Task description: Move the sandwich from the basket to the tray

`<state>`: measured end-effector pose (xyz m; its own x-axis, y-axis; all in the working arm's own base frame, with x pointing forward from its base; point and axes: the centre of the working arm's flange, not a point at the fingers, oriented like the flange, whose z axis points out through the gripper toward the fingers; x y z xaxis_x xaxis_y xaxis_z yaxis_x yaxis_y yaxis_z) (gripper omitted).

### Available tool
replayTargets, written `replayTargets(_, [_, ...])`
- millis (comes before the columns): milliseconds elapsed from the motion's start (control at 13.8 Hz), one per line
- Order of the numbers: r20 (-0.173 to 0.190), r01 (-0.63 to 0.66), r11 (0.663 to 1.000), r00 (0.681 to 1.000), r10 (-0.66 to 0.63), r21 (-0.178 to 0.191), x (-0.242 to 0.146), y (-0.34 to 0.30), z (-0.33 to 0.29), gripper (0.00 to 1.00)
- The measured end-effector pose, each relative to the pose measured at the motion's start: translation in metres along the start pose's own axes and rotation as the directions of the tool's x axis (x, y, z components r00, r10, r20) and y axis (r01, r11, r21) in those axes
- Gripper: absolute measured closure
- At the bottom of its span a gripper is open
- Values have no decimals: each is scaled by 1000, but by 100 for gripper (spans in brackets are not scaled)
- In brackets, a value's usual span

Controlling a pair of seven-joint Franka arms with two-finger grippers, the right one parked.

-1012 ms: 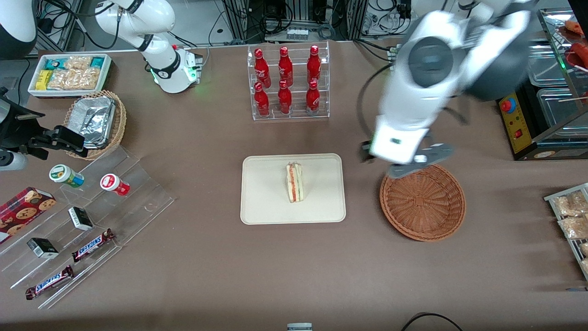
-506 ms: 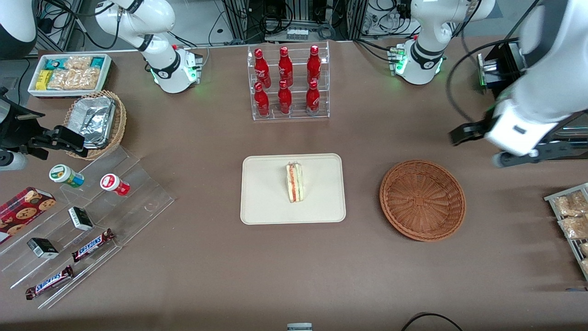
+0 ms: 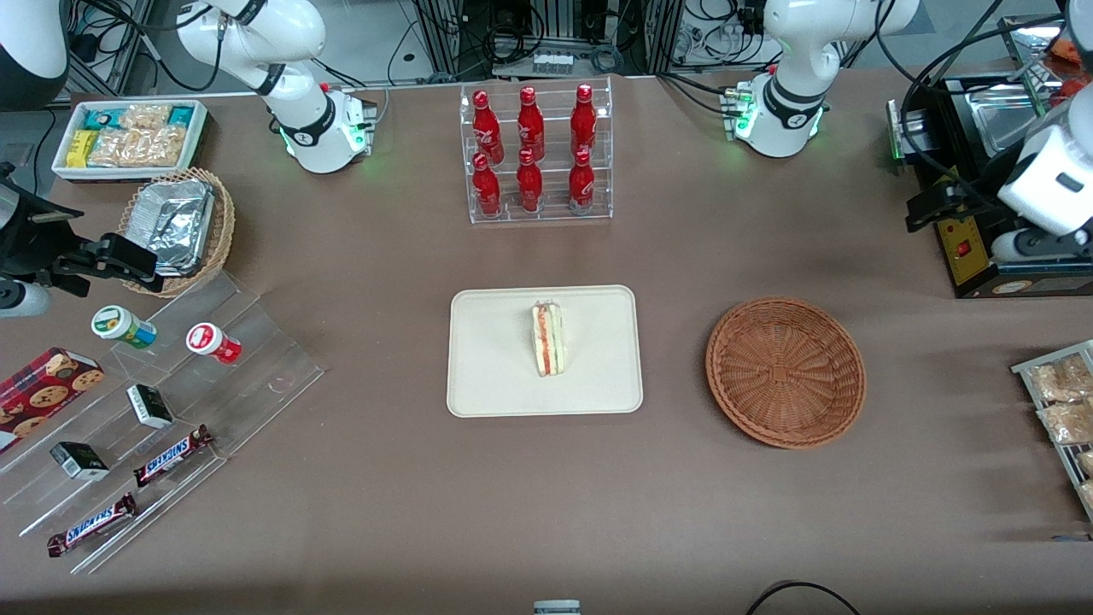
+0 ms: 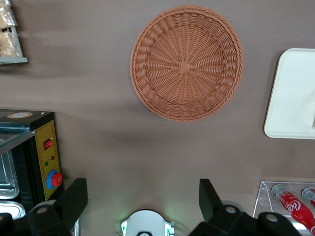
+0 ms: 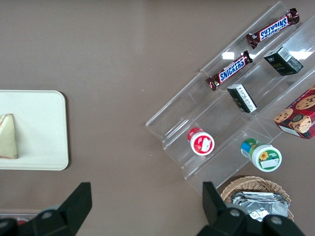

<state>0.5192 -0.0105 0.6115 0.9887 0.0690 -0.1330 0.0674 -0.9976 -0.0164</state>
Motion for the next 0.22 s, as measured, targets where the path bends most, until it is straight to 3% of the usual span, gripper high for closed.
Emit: replayTargets(217, [-25, -4, 1000, 1000, 3, -8, -3, -9, -5, 0])
